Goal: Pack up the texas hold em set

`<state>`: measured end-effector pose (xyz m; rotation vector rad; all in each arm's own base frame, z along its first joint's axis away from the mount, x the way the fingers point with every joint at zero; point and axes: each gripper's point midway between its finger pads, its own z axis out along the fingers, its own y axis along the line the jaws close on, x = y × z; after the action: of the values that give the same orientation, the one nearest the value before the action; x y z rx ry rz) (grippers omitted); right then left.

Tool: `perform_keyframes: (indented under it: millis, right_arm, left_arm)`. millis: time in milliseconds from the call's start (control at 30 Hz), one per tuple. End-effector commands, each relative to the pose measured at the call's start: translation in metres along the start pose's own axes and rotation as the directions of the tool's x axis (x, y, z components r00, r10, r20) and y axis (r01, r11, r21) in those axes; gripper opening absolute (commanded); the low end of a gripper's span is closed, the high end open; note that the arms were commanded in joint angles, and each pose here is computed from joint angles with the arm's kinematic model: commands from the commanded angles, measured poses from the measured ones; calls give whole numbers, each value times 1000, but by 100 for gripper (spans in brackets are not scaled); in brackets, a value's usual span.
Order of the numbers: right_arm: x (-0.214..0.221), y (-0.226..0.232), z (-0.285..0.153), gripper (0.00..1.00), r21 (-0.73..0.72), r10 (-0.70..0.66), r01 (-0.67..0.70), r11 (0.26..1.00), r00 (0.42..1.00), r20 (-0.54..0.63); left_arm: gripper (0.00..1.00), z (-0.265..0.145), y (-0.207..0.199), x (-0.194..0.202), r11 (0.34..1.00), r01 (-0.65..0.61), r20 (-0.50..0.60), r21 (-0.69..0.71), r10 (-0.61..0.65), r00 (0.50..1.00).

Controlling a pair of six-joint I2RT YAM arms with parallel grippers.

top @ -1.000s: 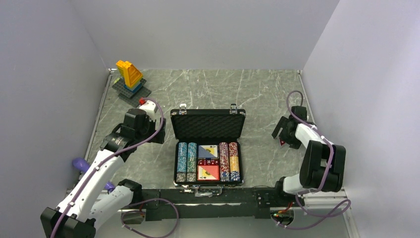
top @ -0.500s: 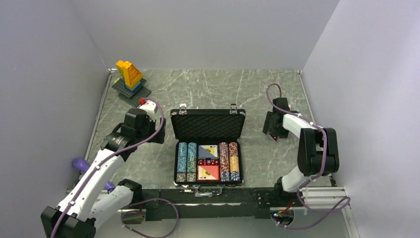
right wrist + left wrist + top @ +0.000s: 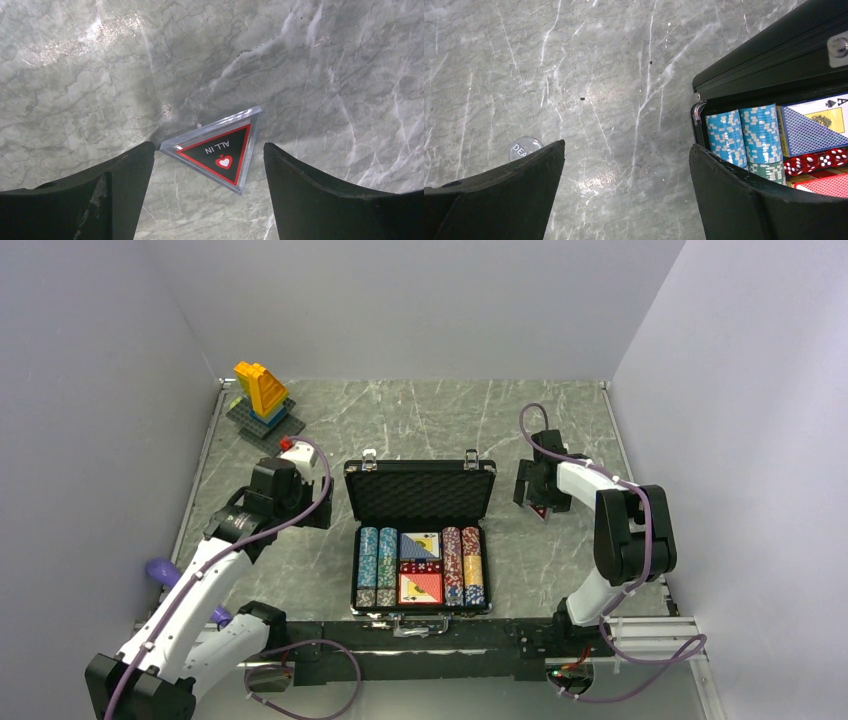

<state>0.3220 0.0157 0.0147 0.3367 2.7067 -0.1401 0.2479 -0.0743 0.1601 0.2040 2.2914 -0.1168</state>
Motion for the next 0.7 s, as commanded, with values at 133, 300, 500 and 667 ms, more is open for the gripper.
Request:
perform_keyframes:
  millis: [133,300,500,667]
  right_arm:
    - [7,-11,-3,83,83,6,-4,997,1000,-24]
    - [11,-9,2,80,113,12,-7,994,999,-44]
    - [21,-11,3,77,130,36,-26,991,996,-77]
    - [29,-8,5,74,119,54,-41,992,993,-104]
  left_arm:
    - [98,2,1,-5,1000,11,10,5,-11,1000]
    - [98,3,2,-5,1000,14,5,2,-14,1000]
    - [98,2,4,-5,1000,17,9,-6,-17,1000]
    - [98,1,5,-6,1000,17,13,-9,-17,1000]
